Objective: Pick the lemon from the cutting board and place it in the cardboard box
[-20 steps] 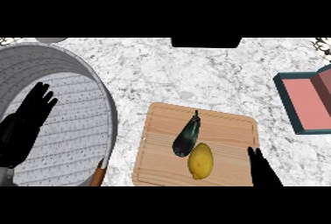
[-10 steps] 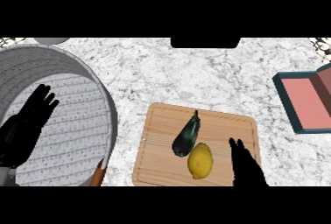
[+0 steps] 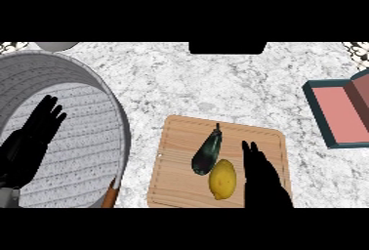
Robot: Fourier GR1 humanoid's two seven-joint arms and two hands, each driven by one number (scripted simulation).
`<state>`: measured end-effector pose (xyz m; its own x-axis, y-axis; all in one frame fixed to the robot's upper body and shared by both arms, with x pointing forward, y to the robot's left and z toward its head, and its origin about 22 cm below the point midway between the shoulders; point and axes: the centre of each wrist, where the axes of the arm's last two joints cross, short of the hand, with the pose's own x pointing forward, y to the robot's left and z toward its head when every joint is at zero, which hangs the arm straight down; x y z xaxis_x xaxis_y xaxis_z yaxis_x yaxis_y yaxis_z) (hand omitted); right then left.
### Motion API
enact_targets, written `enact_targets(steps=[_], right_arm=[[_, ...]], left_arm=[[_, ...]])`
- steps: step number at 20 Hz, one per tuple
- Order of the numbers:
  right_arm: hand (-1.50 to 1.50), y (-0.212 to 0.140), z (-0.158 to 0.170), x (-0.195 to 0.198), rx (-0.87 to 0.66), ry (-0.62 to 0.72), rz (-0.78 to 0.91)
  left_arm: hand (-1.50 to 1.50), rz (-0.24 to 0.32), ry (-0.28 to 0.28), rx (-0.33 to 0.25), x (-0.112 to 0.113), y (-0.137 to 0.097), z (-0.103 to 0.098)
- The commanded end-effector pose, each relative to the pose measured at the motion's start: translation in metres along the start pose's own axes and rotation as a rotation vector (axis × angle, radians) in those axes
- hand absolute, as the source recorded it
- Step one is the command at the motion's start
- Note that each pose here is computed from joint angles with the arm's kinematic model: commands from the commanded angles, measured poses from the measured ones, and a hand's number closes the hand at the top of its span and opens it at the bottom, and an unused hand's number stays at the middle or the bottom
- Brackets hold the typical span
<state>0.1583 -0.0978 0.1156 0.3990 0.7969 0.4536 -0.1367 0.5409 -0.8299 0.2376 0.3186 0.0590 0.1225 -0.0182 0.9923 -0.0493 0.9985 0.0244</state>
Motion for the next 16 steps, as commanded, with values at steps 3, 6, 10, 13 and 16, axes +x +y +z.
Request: enact_targets(steps=[3, 6, 10, 13, 16], right_arm=[[-1.5, 0.011, -0.009, 0.021, -0.014, 0.185, 0.063], [-1.5, 0.006, -0.013, 0.016, 0.018, 0.21, 0.107], [-1.5, 0.017, -0.021, 0.02, 0.045, 0.211, 0.116], [-1.5, 0.012, -0.023, 0.02, 0.042, 0.217, 0.094], [-1.5, 0.022, -0.035, 0.016, 0.056, 0.262, 0.115]], left_arm=[[0.0, 0.019, 0.021, -0.008, -0.009, -0.001, 0.005], [0.0, 0.023, 0.01, 0.013, 0.002, -0.005, -0.008], [0.0, 0.002, 0.004, 0.019, 0.004, 0.011, -0.014], [0.0, 0.025, -0.008, 0.002, -0.02, -0.007, 0.003], [0.0, 0.02, 0.016, 0.01, -0.006, 0.003, -0.004]])
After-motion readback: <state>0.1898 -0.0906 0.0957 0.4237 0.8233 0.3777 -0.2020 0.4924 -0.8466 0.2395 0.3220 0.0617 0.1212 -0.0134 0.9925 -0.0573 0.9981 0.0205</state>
